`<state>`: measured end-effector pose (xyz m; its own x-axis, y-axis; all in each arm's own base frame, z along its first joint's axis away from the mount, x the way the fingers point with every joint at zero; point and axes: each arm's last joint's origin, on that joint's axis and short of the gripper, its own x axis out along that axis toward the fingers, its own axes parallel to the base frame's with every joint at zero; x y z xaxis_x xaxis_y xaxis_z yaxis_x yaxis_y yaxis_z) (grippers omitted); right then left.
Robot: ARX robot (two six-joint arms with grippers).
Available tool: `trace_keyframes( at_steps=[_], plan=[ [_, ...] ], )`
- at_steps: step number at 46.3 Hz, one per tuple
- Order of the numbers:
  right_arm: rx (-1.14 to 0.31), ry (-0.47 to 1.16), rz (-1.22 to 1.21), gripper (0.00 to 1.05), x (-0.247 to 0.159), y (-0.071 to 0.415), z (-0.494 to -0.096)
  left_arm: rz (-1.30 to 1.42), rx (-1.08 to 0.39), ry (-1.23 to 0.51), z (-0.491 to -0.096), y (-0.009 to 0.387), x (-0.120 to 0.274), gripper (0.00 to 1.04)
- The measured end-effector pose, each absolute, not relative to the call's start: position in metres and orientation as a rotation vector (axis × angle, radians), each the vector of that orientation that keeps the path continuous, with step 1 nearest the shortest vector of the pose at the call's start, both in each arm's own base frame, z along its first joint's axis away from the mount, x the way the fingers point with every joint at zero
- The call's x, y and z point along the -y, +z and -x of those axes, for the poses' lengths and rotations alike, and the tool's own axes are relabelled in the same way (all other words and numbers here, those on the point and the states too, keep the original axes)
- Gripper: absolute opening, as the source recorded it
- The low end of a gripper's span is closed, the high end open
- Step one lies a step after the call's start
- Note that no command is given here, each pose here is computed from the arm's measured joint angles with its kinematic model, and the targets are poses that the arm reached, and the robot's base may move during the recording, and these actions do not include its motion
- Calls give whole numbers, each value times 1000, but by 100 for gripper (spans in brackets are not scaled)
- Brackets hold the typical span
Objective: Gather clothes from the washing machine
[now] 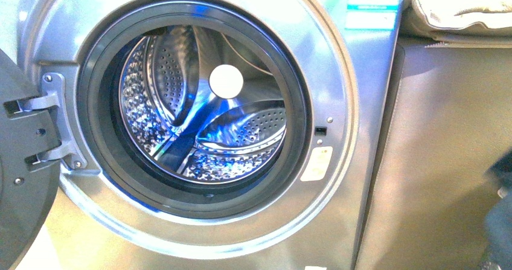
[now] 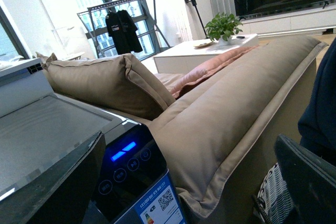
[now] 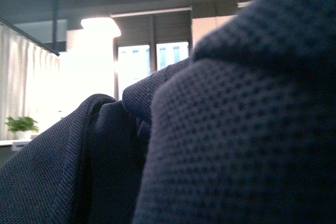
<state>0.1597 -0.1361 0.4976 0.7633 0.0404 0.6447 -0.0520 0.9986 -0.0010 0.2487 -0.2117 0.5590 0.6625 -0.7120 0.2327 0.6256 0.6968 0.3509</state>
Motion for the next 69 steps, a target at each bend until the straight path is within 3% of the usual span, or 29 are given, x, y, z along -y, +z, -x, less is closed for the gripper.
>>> trace_keyframes(
  at_steps=[9,17,25,37,41,53,60,65,69],
  plan=[
    [530,-32,-23,5,158,450,-156,-250,369,-765,-249,559,212,98],
    [184,-25,-165,8,174,354,-184,-250,370,-764,-249,559,211,98],
    [-254,-84,-433,44,189,220,-210,-250,370,-764,-249,559,211,98],
    [-469,-75,-538,86,183,157,-208,-250,371,-764,-248,560,211,98],
    [-471,-50,-540,99,177,158,-206,-250,371,-764,-248,560,211,98],
    [-144,52,-310,97,135,237,-187,-250,371,-765,-248,560,211,98],
    [89,124,-170,97,79,268,-158,-249,372,-765,-248,560,211,98],
    [153,192,-201,97,45,258,-140,-249,372,-765,-248,560,211,98],
    [97,76,-173,86,23,246,-129,-249,372,-764,-248,560,211,98]
  ],
)
